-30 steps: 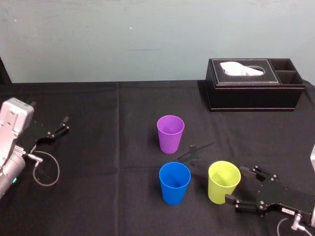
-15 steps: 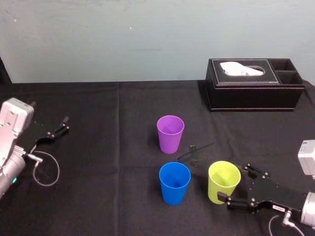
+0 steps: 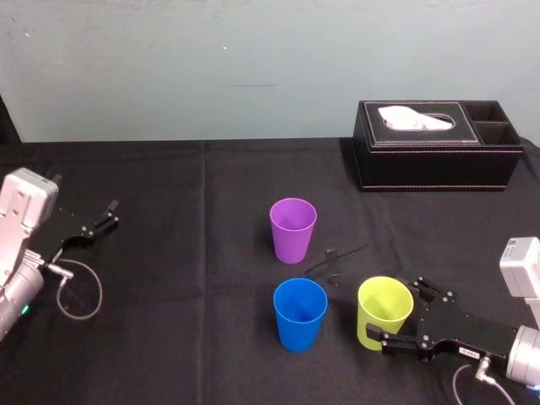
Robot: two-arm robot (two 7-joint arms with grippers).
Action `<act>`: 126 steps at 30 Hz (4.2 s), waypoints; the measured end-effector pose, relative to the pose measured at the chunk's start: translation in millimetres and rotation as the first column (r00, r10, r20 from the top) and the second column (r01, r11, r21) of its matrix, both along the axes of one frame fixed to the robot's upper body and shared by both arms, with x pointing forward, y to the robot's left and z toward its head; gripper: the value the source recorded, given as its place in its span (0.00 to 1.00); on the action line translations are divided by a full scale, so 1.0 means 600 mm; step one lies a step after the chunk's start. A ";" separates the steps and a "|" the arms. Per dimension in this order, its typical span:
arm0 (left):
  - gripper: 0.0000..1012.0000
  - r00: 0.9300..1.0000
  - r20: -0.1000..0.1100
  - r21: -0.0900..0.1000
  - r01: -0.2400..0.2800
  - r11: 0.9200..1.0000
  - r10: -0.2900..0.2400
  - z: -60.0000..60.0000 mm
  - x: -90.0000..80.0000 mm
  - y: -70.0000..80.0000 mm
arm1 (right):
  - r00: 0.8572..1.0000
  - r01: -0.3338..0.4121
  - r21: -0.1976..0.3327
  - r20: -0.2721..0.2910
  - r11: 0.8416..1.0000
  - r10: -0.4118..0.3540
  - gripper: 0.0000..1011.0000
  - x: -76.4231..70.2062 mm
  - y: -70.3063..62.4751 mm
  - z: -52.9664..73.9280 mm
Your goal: Stack the three plastic cups sequentially using one hand.
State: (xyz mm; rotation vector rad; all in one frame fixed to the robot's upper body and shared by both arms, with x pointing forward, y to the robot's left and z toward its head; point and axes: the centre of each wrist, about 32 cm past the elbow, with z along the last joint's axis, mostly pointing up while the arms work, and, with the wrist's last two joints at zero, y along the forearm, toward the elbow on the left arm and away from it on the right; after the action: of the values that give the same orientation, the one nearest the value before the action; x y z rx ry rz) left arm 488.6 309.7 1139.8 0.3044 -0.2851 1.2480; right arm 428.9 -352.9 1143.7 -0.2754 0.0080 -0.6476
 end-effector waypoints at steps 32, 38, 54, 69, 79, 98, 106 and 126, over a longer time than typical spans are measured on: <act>1.00 1.000 0.000 0.000 0.000 1.000 0.000 0.000 0.000 0.000 | 1.000 -0.004 0.003 0.001 1.000 0.004 0.73 -0.001 -0.002 0.002; 1.00 1.000 0.000 0.000 0.000 1.000 0.000 0.000 0.000 0.000 | 0.999 0.020 0.002 0.033 1.000 -0.020 0.73 -0.007 0.000 0.022; 1.00 1.000 0.000 0.000 0.000 1.000 0.000 0.000 0.000 0.000 | 0.989 0.102 -0.002 0.103 0.995 -0.101 0.73 0.011 0.015 0.124; 1.00 1.000 0.000 0.000 0.000 1.000 0.000 0.000 0.000 0.000 | 0.985 0.098 0.037 0.139 0.994 -0.103 0.73 0.064 0.079 0.170; 1.00 1.000 0.000 0.000 0.000 1.000 0.000 0.000 0.000 0.000 | 0.981 0.095 0.000 0.169 0.996 -0.093 0.73 0.087 0.130 0.167; 1.00 1.000 0.000 0.000 0.000 1.000 0.000 0.000 0.000 0.000 | 0.983 0.089 -0.017 0.164 0.996 -0.085 0.73 0.121 0.171 0.158; 1.00 1.000 0.000 0.000 0.000 1.000 0.000 0.000 0.000 0.000 | 0.983 0.093 -0.023 0.158 0.995 -0.089 0.73 0.135 0.181 0.153; 1.00 1.000 0.000 0.000 0.000 1.000 0.000 0.000 0.000 0.000 | 0.986 0.095 -0.039 0.143 0.995 -0.088 0.73 0.163 0.195 0.139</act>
State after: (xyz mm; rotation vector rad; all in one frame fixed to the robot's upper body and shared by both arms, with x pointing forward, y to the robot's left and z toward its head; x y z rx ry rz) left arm 488.6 309.7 1139.8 0.3044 -0.2850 1.2480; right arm 526.9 -236.1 1227.0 -0.2735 -0.1310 -0.7581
